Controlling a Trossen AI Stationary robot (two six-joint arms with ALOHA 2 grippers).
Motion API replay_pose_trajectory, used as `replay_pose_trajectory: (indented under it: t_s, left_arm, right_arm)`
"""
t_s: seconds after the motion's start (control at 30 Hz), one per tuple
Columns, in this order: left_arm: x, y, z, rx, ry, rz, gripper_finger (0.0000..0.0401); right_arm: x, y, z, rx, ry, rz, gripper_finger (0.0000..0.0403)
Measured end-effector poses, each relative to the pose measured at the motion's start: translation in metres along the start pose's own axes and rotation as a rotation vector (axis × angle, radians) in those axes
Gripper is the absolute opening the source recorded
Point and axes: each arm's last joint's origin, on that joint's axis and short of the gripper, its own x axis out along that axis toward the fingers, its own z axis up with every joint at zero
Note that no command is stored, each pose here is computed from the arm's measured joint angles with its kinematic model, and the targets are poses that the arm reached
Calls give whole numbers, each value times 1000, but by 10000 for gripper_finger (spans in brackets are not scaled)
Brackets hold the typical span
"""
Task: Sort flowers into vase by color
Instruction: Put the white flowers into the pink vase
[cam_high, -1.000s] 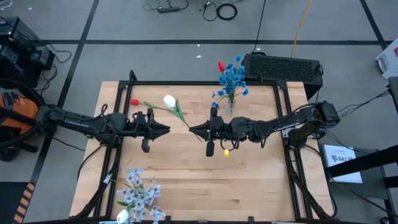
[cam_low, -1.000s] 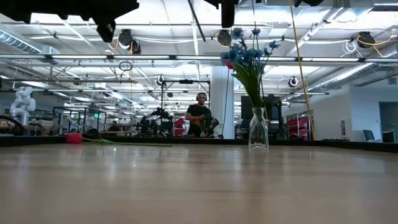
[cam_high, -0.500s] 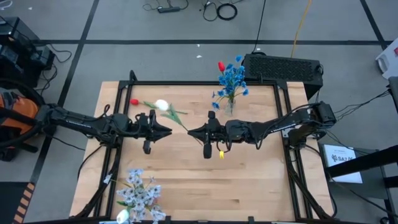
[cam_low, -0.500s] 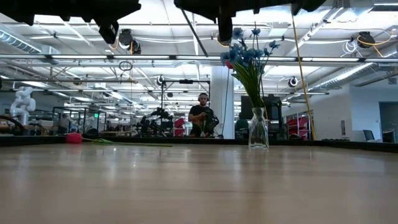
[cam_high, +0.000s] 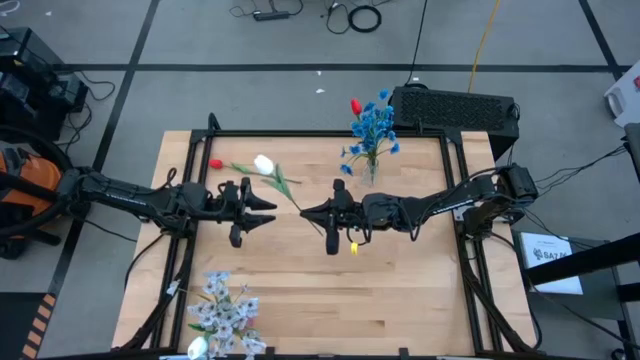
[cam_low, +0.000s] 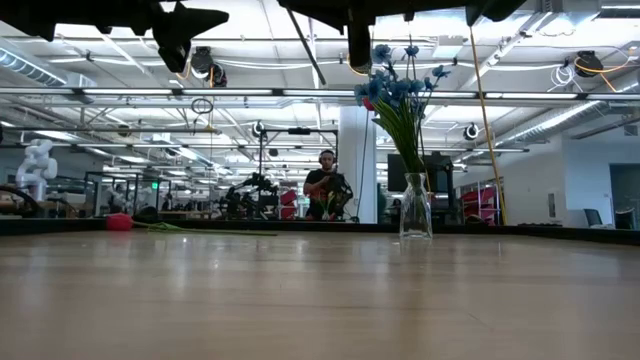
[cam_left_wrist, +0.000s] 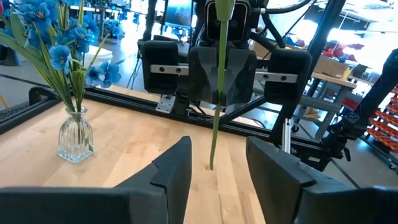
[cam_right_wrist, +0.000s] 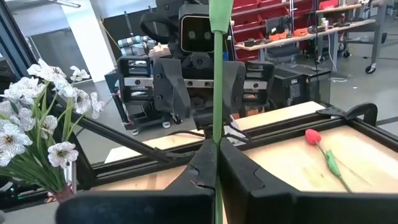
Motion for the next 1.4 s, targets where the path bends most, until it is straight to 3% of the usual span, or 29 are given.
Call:
replay_pose_trajectory:
  t_s: [0.53,0.9,1.4]
  left_arm:
    - [0,-1,5,-5,-47,-9,160]
    - [0,-1,5,-5,-48,-21,160]
    - [0,-2,5,-4,-41,-49,160]
  right_arm:
    - [-1,9,2,14,-32,52,0]
    - [39,31,8,-48,-26,44,0]
    - [41,31,6,-86,34,33,0]
